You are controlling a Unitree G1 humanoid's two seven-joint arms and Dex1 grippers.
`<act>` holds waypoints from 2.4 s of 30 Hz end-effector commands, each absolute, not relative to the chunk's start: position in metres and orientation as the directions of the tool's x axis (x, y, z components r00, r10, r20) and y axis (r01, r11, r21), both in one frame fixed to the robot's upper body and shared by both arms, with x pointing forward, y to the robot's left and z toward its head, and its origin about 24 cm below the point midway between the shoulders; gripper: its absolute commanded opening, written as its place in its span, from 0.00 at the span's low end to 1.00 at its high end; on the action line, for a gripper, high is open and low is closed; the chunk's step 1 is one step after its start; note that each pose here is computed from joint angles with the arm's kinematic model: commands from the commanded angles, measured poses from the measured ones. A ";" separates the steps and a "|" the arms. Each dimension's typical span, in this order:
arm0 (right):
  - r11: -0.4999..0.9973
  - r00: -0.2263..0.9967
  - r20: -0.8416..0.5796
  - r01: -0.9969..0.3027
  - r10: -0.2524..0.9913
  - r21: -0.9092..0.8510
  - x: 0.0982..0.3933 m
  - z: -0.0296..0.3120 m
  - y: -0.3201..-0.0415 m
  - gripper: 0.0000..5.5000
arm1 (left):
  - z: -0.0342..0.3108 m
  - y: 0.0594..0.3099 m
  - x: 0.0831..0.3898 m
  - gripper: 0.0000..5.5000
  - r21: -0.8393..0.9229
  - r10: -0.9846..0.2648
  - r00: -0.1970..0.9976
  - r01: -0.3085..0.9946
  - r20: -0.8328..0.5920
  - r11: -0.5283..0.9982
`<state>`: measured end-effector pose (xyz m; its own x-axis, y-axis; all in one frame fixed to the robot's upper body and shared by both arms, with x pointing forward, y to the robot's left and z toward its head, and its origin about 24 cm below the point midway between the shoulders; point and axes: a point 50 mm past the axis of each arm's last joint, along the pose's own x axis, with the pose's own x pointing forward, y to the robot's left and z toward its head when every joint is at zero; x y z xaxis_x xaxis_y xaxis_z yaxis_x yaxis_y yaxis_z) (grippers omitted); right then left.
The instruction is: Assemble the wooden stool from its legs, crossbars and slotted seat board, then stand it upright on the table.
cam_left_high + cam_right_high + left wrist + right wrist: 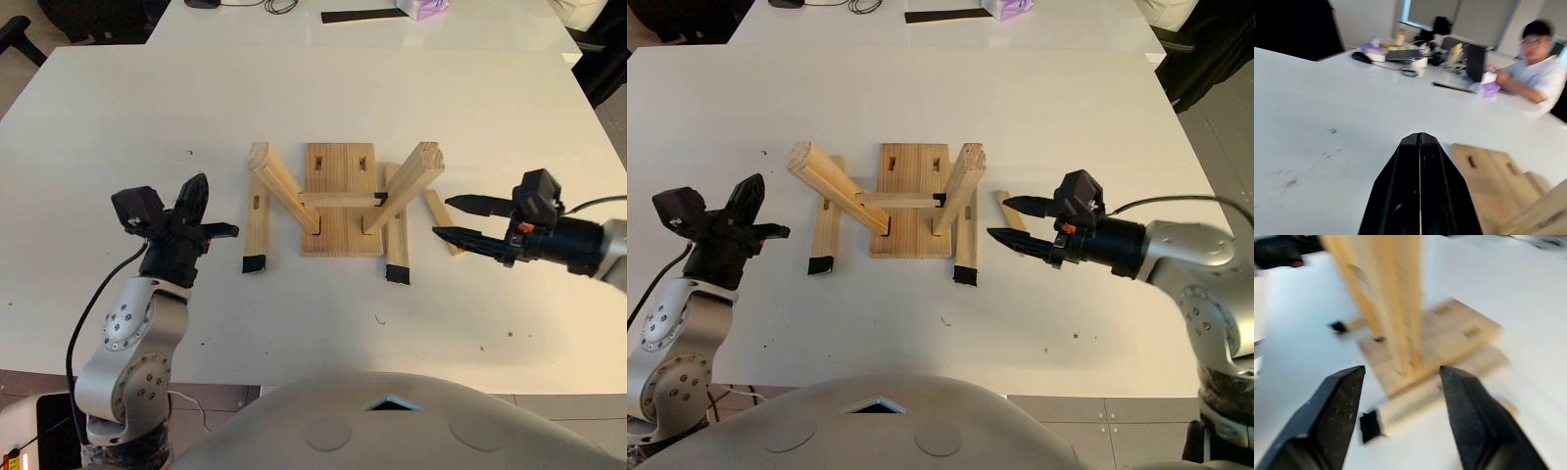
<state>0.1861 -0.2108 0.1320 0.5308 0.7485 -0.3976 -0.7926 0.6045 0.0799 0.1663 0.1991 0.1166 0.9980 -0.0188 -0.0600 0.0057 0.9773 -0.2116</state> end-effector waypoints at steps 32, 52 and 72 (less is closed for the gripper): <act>0.749 0.750 -0.038 -0.662 0.660 -0.038 0.165 0.156 -0.079 0.00 | 0.140 0.084 0.158 0.00 -0.102 -0.579 0.815 0.575 -0.005 0.812; 0.861 0.890 0.243 -0.443 0.387 0.250 0.246 0.214 -0.186 0.00 | 0.186 0.219 0.202 0.00 -0.200 -0.136 0.964 0.184 0.230 0.963; 0.401 0.398 0.325 -0.914 0.858 0.059 0.230 0.268 -0.130 0.00 | 0.265 0.133 0.196 0.00 -0.143 -0.640 0.650 0.739 0.409 0.659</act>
<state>0.2311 -0.1313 0.2588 0.4127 0.8636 0.2894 -0.9102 0.4027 0.0964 0.1954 0.1338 0.2587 0.6714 -0.6223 0.4025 0.7250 0.6640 -0.1827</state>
